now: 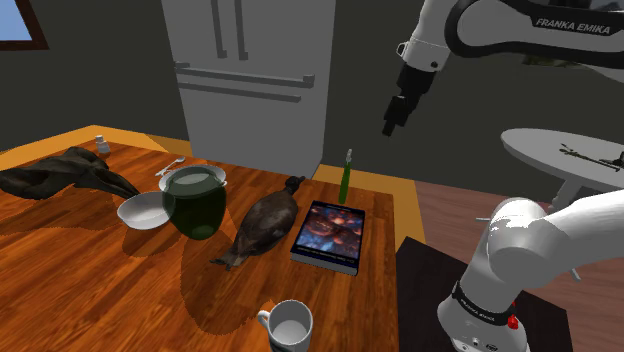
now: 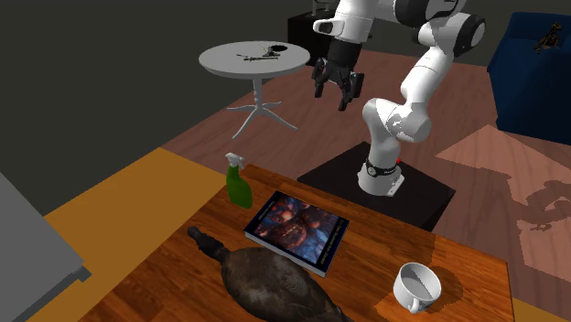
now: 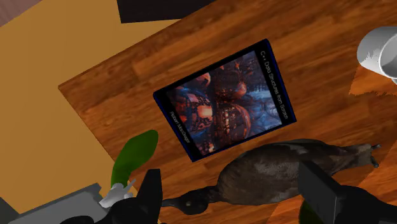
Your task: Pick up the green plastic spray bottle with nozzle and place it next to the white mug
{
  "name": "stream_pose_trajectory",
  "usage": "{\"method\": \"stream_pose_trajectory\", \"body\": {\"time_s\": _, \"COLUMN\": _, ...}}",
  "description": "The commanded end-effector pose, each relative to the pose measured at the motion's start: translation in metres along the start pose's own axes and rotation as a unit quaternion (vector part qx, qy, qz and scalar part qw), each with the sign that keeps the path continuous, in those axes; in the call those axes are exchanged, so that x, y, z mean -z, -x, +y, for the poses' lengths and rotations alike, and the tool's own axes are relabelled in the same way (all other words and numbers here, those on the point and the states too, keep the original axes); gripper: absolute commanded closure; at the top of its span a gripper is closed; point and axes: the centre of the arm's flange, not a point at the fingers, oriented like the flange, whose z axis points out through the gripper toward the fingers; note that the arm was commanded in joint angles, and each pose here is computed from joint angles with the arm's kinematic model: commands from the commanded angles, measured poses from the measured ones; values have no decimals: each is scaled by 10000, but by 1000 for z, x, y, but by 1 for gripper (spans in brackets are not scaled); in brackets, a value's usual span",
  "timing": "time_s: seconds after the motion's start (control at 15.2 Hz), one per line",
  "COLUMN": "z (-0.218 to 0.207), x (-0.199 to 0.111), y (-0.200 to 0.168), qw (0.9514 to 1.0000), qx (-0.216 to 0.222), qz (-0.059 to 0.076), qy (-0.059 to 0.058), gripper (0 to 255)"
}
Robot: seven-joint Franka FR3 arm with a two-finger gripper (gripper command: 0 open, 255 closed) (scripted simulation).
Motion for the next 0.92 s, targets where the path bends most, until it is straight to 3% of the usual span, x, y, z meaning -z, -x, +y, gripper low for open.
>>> {"method": "stream_pose_trajectory", "body": {"time_s": 0.0, "z": 0, "x": 0, "y": 0, "qw": 10000, "qx": 0, "qz": 0, "qy": 0, "gripper": 0}}
{"method": "stream_pose_trajectory", "body": {"time_s": 0.2, "z": -5, "x": -36, "y": -12, "qw": 9982, "qx": -560, "qz": 138, "qy": 183, "gripper": 0}}
{"method": "stream_pose_trajectory", "body": {"time_s": 0.4, "z": -7, "x": -73, "y": -25, "qw": 9927, "qx": -1118, "qz": 275, "qy": 365, "gripper": 0}}
{"method": "stream_pose_trajectory", "body": {"time_s": 0.59, "z": -6, "x": -109, "y": -39, "qw": 9836, "qx": -1671, "qz": 411, "qy": 546, "gripper": 0}}
{"method": "stream_pose_trajectory", "body": {"time_s": 0.86, "z": -1, "x": -156, "y": -59, "qw": 9658, "qx": -2400, "qz": 590, "qy": 784, "gripper": 0}}
